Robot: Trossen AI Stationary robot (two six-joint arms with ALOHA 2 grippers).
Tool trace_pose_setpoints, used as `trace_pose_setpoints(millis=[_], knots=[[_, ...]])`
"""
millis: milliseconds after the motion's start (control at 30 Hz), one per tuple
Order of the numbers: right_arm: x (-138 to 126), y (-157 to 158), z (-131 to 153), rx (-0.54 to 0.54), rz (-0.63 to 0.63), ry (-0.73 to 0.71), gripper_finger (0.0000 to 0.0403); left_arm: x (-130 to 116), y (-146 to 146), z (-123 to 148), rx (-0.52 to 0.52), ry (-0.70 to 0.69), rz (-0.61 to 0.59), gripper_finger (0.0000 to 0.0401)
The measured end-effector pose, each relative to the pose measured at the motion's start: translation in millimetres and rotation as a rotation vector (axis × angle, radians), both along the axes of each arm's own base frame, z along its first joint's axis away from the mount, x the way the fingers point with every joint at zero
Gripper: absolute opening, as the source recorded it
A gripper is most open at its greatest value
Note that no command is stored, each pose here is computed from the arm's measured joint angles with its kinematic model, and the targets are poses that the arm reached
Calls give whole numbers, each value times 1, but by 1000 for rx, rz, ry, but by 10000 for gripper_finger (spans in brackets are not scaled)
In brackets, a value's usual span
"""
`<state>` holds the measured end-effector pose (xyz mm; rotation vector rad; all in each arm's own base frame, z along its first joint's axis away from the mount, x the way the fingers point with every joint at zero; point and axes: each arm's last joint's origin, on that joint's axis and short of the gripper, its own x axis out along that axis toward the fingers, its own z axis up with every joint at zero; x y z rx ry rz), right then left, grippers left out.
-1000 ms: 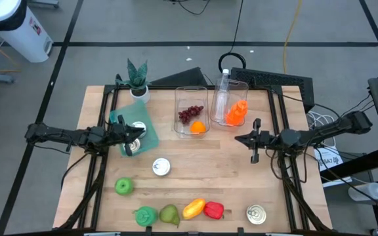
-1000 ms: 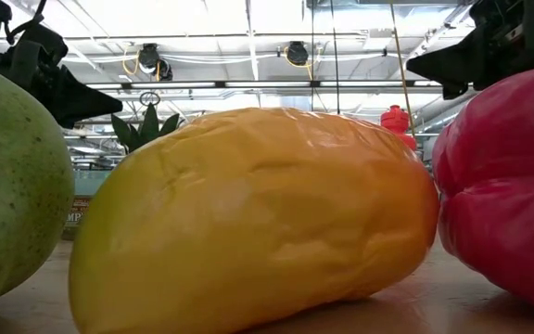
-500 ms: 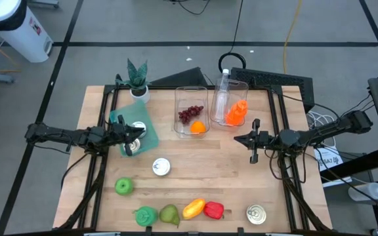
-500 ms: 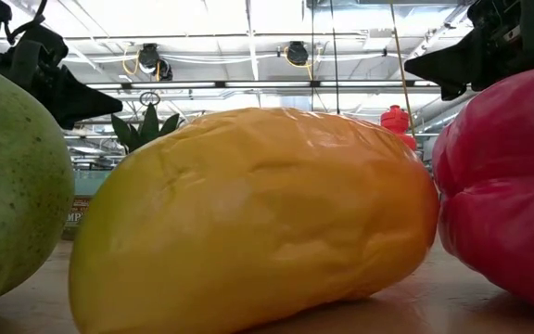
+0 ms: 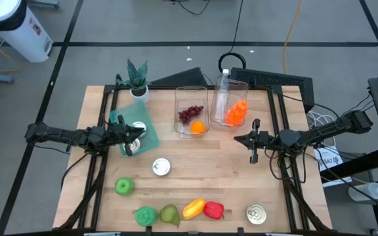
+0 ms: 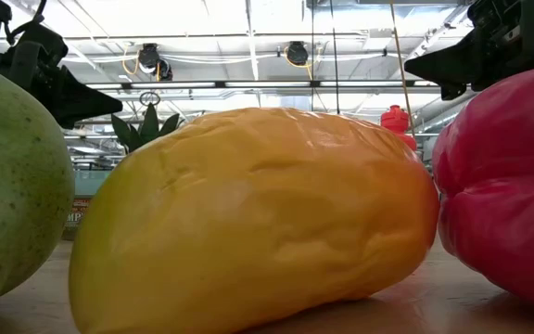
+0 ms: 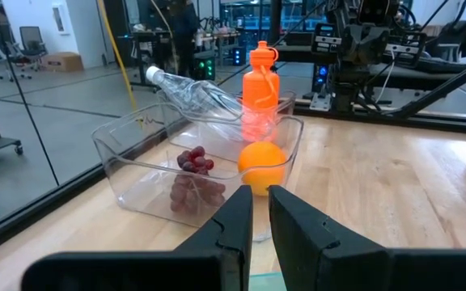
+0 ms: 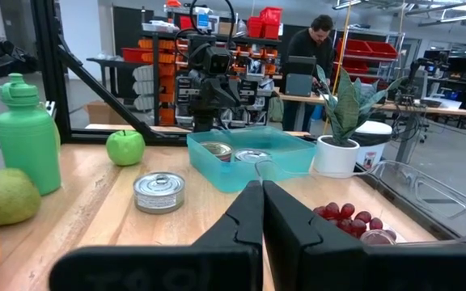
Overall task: Pick & Place Food Item
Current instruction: Put the green water bottle into the right transparent bin
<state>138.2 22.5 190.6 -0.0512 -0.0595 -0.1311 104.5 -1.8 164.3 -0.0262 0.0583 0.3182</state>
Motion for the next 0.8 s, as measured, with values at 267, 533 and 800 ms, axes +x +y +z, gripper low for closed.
trace_pose_setpoints(millis=[267, 533, 800], knots=[[0, 0, 0, 6, 0, -1, 0, 0, 0, 0, -1, 0, 0, 51], [0, 0, 0, 0, 0, 0, 0, 0, 0, 0, 10, 3, 0, 51], [0, 0, 0, 1, 0, 0, 0, 0, 0, 1, 10, -6, -9, 51]])
